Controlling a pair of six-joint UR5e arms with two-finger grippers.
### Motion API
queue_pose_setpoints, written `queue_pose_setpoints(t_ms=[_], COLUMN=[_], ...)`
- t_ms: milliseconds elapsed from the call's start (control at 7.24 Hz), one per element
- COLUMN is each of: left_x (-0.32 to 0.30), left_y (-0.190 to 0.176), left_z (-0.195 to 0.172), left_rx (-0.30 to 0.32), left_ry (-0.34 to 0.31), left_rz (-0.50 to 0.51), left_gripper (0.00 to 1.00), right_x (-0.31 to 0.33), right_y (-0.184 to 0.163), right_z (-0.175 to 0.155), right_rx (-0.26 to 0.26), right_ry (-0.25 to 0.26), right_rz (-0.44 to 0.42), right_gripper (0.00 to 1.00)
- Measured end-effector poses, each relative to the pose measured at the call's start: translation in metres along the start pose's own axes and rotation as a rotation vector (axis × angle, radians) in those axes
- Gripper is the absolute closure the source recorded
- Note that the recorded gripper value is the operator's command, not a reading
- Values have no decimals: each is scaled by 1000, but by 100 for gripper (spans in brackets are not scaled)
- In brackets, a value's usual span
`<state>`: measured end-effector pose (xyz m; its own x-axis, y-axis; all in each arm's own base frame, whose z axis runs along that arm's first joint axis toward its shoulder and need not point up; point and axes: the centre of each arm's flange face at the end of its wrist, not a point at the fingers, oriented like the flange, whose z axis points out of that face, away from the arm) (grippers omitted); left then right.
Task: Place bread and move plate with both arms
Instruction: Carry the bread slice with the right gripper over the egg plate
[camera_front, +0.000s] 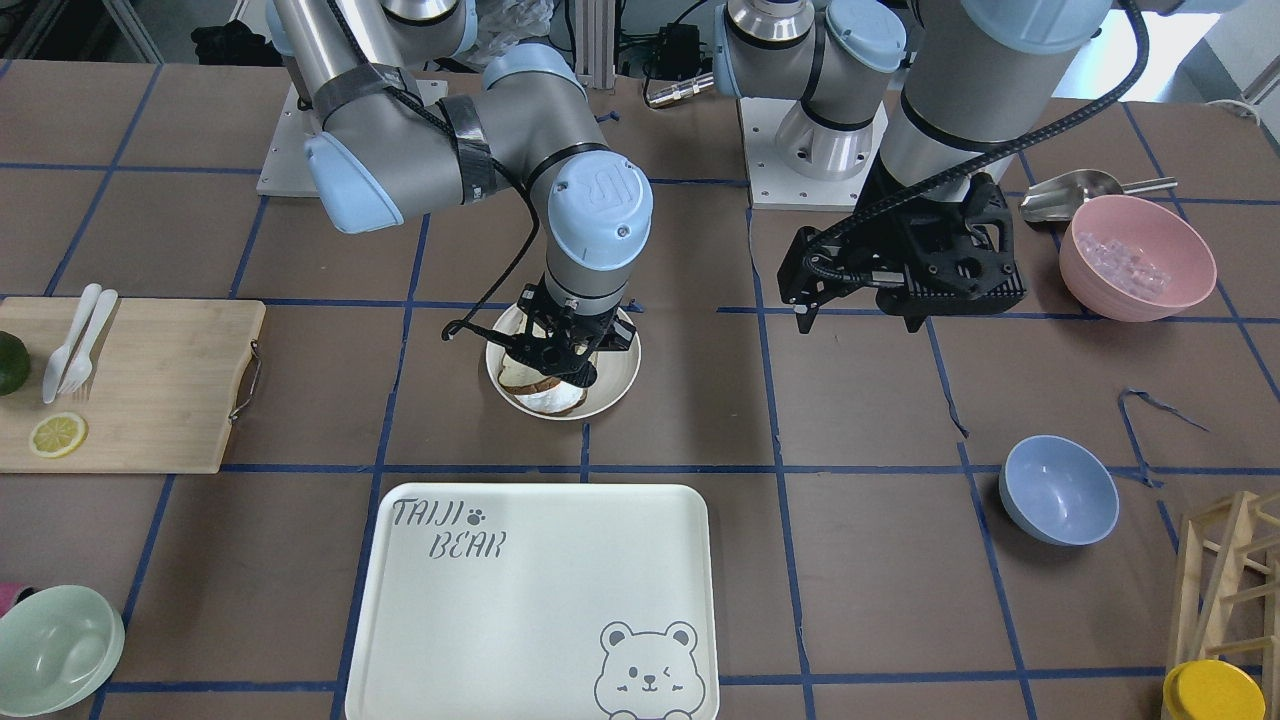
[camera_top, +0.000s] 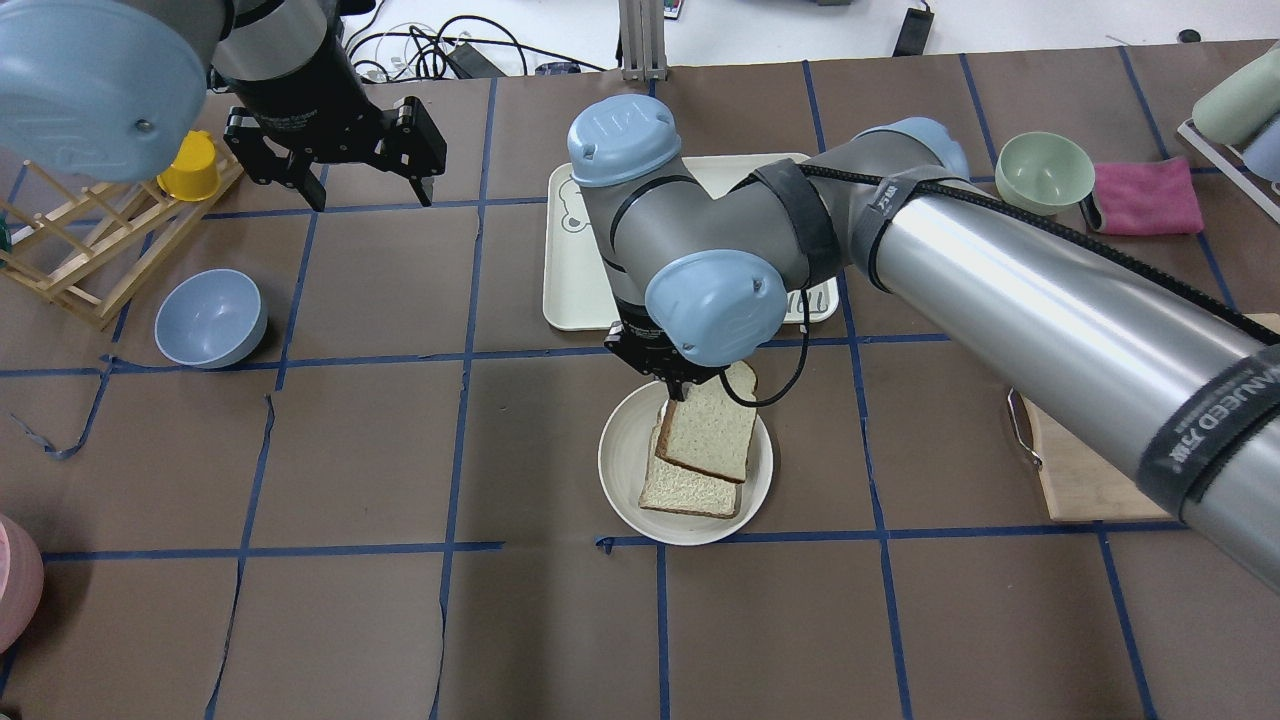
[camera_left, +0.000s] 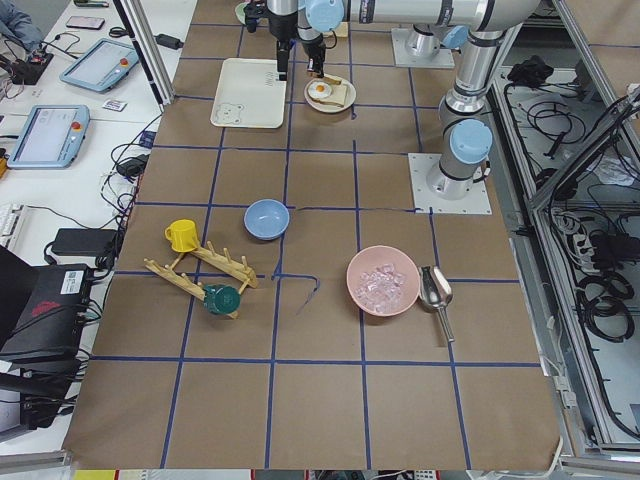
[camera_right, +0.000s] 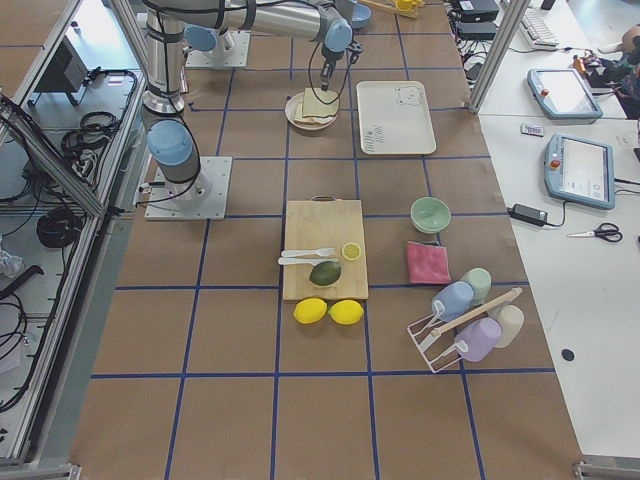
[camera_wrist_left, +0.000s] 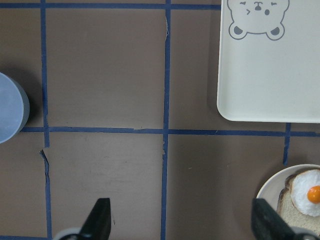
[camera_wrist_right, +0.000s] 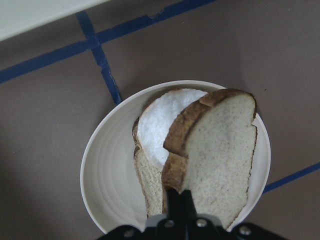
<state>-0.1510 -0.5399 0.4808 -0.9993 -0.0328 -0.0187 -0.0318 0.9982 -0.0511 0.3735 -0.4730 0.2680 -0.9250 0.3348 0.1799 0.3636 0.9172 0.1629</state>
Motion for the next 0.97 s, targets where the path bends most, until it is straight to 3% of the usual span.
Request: queue_pose_setpoints(t_ms=[414, 829, 967], left_x=[0, 0, -1], left_y=[0, -1, -1], left_z=[0, 1, 0], left_rx=[0, 0, 0], left_ry=[0, 0, 0], left_rz=[0, -1, -1], left_gripper=[0, 0, 0], right_x=[-1, -11, -14], right_y=[15, 22, 19], right_z=[13, 17, 21], right_rx=[-61, -55, -51], right_ry=[62, 61, 57], right_rz=[-18, -35, -34], right_gripper=[100, 100, 38])
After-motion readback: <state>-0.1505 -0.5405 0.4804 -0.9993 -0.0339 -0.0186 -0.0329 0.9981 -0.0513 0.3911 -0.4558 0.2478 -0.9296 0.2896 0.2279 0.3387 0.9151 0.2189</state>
